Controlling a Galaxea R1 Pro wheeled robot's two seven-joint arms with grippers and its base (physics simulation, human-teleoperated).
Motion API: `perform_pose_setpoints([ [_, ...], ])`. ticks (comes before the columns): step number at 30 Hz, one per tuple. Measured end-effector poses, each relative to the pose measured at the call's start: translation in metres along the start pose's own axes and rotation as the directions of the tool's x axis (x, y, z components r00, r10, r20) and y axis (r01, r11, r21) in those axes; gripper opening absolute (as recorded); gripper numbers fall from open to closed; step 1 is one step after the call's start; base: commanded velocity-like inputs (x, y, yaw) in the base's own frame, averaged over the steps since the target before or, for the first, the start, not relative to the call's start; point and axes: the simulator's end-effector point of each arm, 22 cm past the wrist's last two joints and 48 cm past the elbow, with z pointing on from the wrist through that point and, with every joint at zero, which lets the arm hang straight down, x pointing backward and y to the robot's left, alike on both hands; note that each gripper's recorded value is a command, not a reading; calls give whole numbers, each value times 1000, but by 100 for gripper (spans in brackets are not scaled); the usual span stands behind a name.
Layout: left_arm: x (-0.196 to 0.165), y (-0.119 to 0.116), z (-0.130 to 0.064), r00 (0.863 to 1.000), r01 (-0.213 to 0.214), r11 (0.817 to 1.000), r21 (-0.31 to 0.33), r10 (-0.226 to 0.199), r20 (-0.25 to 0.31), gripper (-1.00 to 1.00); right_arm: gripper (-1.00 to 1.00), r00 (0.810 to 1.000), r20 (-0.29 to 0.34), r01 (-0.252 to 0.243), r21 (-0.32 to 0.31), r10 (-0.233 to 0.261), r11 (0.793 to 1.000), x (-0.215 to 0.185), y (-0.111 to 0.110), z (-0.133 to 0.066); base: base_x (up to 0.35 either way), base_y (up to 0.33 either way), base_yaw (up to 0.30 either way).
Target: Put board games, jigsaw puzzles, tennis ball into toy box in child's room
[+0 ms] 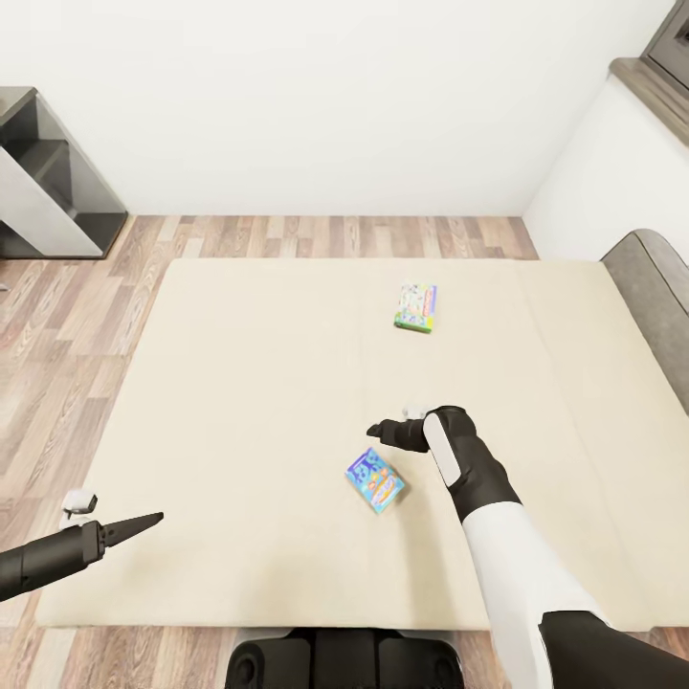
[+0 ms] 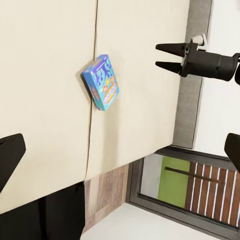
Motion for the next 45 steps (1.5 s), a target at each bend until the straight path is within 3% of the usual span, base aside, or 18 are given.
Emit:
perform_pose_setpoints([
  [34,12,20,8,999,41,999,-20,-41,-28,100,100,999,-48,-20,10,21,1000,20,-14,26,0,0,74],
  [45,15,25,10,998,51,998,-26,-52,-35,100,100,998,-61,-25,13,26,1000,26,-17,32,0,0,-121],
])
